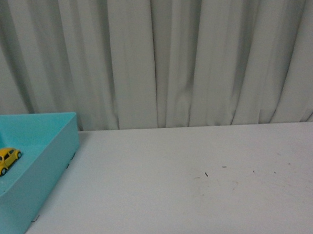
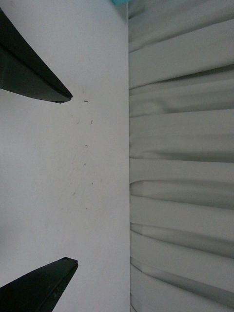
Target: Wind up and store yellow beetle toy
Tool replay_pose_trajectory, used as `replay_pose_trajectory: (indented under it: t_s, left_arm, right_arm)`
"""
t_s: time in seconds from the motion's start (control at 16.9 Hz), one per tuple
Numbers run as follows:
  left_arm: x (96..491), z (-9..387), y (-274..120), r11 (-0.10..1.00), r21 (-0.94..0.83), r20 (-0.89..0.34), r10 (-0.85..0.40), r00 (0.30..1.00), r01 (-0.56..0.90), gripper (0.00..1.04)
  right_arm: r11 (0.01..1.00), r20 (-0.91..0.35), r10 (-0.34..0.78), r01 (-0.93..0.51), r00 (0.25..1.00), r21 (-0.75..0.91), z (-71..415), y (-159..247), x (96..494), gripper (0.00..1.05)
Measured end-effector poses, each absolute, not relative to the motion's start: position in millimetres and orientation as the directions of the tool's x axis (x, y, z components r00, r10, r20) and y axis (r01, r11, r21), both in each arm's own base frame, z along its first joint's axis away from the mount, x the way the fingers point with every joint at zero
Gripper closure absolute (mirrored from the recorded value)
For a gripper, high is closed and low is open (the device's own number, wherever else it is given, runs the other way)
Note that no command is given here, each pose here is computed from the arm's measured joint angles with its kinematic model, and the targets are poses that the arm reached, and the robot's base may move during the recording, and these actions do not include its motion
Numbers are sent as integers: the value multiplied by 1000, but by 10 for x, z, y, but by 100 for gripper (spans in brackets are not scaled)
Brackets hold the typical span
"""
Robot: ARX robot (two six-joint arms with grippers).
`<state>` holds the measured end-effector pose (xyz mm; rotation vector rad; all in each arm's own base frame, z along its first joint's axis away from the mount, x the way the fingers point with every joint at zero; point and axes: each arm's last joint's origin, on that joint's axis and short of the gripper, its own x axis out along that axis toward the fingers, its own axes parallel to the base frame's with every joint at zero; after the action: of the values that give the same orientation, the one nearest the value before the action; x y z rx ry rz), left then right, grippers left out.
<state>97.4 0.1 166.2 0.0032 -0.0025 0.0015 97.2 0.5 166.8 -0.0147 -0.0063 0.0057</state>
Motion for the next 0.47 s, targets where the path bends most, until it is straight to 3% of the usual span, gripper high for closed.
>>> replay_pose_trajectory:
  t_s: [0.47]
  left_arm:
    - [975,1661,1,1000,3,1,1,1000,-1,7]
  right_arm:
    - [1000,4,5,-5,1000,-14,1666,5,972,7]
